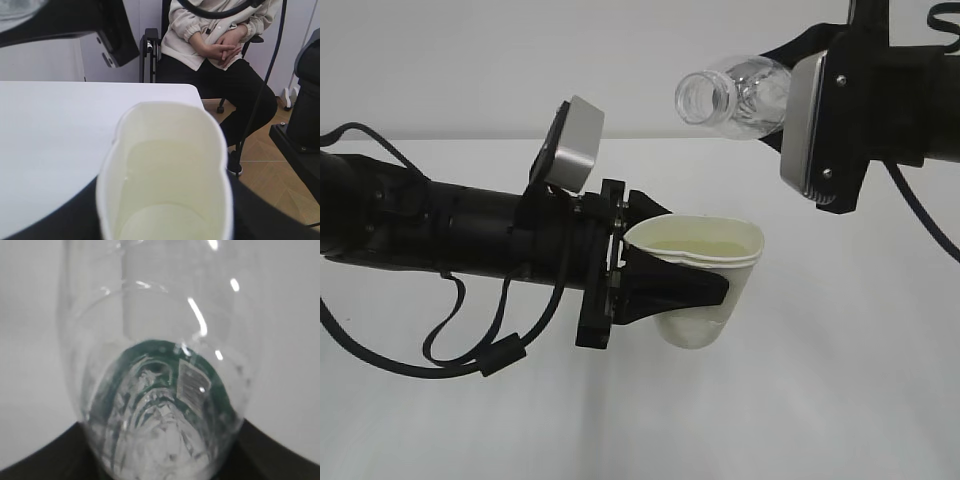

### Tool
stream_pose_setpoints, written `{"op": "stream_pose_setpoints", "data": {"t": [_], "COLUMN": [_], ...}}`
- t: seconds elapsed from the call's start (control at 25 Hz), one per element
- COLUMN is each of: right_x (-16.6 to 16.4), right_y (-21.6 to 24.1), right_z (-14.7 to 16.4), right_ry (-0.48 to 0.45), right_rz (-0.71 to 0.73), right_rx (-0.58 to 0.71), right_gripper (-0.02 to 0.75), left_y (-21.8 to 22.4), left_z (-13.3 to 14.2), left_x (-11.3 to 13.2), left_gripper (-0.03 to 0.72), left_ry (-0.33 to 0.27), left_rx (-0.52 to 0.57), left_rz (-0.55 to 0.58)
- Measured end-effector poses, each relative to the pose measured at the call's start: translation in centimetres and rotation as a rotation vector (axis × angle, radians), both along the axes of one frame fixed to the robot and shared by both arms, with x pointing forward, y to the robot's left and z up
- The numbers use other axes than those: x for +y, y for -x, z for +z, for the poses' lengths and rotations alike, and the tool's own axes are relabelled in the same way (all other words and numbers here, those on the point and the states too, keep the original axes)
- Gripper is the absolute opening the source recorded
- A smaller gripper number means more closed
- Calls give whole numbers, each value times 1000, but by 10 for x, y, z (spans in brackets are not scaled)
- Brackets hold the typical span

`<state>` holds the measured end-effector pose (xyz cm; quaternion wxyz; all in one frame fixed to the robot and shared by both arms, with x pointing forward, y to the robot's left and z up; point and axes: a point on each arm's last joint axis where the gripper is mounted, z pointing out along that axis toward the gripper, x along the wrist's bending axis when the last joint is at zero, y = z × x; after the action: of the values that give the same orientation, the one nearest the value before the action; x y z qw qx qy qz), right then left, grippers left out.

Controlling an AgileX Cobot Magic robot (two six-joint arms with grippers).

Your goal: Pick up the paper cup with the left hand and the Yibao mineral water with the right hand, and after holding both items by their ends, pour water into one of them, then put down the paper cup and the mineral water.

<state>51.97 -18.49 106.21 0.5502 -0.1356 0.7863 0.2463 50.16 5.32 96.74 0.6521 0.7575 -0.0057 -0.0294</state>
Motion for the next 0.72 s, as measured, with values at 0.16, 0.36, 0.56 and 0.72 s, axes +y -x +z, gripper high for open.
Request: {"op": "stream_pose_setpoints", "data": {"t": [0.16, 0.36, 0.56, 0.72], "right_x": [0, 0, 0, 0], "right_y": [0, 0, 0, 0], "right_z": [0, 0, 1, 1], "right_ry": [-33, -72, -112, -148], "right_rz": [-11, -25, -36, -49], "right_rx": [22, 48, 68, 80], "right_gripper": [420, 420, 420, 420], "left_y": [0, 0, 0, 0], "left_z": [0, 0, 0, 0], "left_x": [0, 0, 0, 0], "left_gripper": [351, 348, 346, 345], "left_ry": [0, 0, 0, 0], "left_rx": [0, 0, 0, 0], "left_rz": [0, 0, 0, 0]}}
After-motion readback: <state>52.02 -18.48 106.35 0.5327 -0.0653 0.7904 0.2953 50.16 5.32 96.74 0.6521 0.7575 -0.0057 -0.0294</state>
